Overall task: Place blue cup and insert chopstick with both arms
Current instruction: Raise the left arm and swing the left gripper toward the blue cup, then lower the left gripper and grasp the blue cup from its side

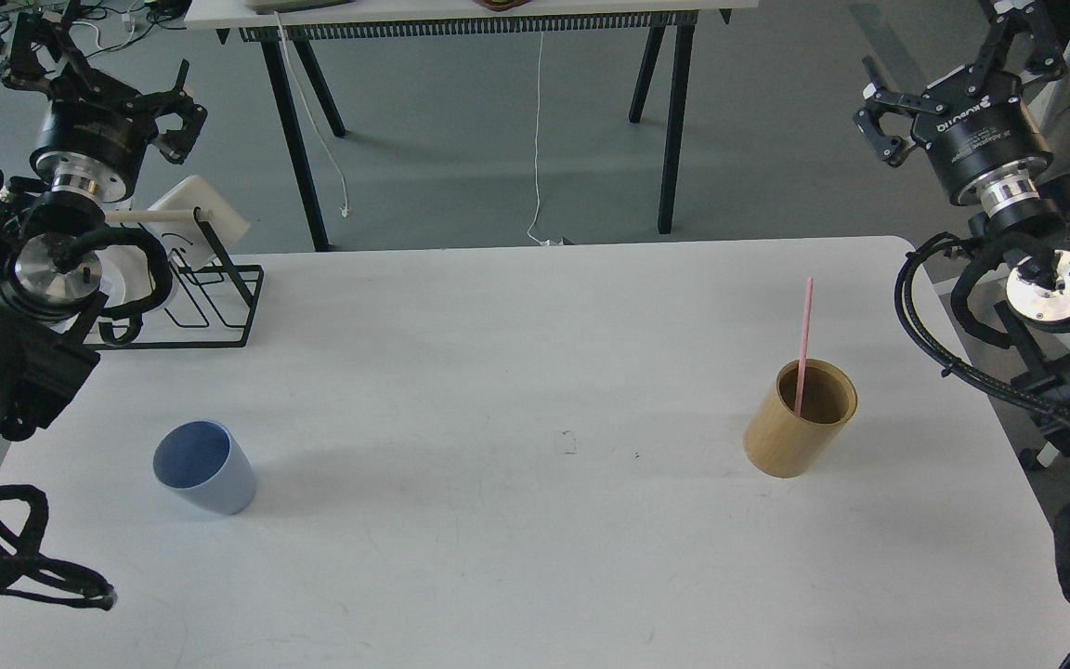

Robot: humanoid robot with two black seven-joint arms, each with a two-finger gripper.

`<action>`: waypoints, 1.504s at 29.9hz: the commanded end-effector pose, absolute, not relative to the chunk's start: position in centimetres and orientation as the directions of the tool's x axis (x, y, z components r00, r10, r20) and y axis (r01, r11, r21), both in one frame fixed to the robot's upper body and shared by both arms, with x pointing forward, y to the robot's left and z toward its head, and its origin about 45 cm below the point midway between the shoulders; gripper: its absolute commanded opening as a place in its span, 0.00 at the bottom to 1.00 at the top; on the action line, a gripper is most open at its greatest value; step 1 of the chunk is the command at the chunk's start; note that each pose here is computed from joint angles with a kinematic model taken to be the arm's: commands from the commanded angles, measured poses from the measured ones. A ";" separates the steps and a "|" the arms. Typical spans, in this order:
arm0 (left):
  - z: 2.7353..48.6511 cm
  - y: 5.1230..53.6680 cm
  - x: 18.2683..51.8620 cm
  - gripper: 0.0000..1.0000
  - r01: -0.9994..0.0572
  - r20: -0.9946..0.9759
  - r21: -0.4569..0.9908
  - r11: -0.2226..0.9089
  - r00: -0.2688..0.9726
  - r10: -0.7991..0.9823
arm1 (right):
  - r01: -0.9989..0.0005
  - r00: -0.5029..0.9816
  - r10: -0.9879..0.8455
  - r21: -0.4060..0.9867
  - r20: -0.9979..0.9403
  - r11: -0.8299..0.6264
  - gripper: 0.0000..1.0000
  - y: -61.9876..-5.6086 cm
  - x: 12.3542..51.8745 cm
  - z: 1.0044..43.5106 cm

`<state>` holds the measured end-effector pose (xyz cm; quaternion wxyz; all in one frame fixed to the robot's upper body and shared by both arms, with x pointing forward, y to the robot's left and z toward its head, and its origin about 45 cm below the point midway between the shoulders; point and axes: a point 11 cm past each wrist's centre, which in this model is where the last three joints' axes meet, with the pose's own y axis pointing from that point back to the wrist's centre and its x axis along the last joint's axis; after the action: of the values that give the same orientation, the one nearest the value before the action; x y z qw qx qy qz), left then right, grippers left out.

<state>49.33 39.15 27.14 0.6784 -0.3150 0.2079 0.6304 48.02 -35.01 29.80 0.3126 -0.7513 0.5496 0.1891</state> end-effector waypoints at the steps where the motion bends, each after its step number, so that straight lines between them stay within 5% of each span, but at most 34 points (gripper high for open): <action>1: 27.0 39.2 49.3 1.00 -0.987 -0.681 -0.161 0.005 0.115 0.723 | -0.944 0.324 -0.706 -0.267 -0.629 -0.196 0.99 -35.1 48.1 29.9; 9: 26.3 38.9 49.0 1.00 -0.990 -0.658 -0.132 0.045 0.121 0.743 | -0.946 0.318 -0.708 -0.257 -0.631 -0.197 0.99 -35.2 47.8 29.5; 16: 26.3 41.7 47.4 1.00 -0.989 -0.401 -0.033 0.144 0.145 0.904 | -0.935 0.351 -0.704 -0.272 -0.617 -0.227 0.99 -34.4 47.6 30.0; 23: 30.6 39.1 45.7 0.96 -0.909 -0.006 0.035 0.414 0.414 0.910 | -0.935 0.351 -0.696 -0.269 -0.627 -0.229 0.99 -34.0 47.3 29.3; 28: 33.3 34.9 42.8 0.93 -0.785 0.294 0.126 0.607 0.614 0.733 | -0.931 0.360 -0.690 -0.288 -0.628 -0.224 0.99 -34.1 47.3 29.9; 35: 33.2 33.6 38.1 0.87 -0.666 0.570 0.336 0.666 0.707 0.419 | -0.928 0.366 -0.692 -0.296 -0.622 -0.225 0.99 -34.3 47.2 30.2; 40: 27.7 34.2 33.3 0.83 -0.547 0.594 0.569 0.614 0.790 0.153 | -0.931 0.359 -0.695 -0.292 -0.623 -0.218 0.99 -34.7 47.0 30.0; 45: 23.8 37.5 30.6 0.77 -0.540 0.639 0.704 0.461 0.765 -0.079 | -0.931 0.357 -0.696 -0.300 -0.623 -0.210 0.99 -35.0 47.0 30.3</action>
<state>32.49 35.63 26.05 0.8311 0.4406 -0.2851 0.1840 46.99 -34.91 30.19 0.3241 -0.7574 0.5371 0.1814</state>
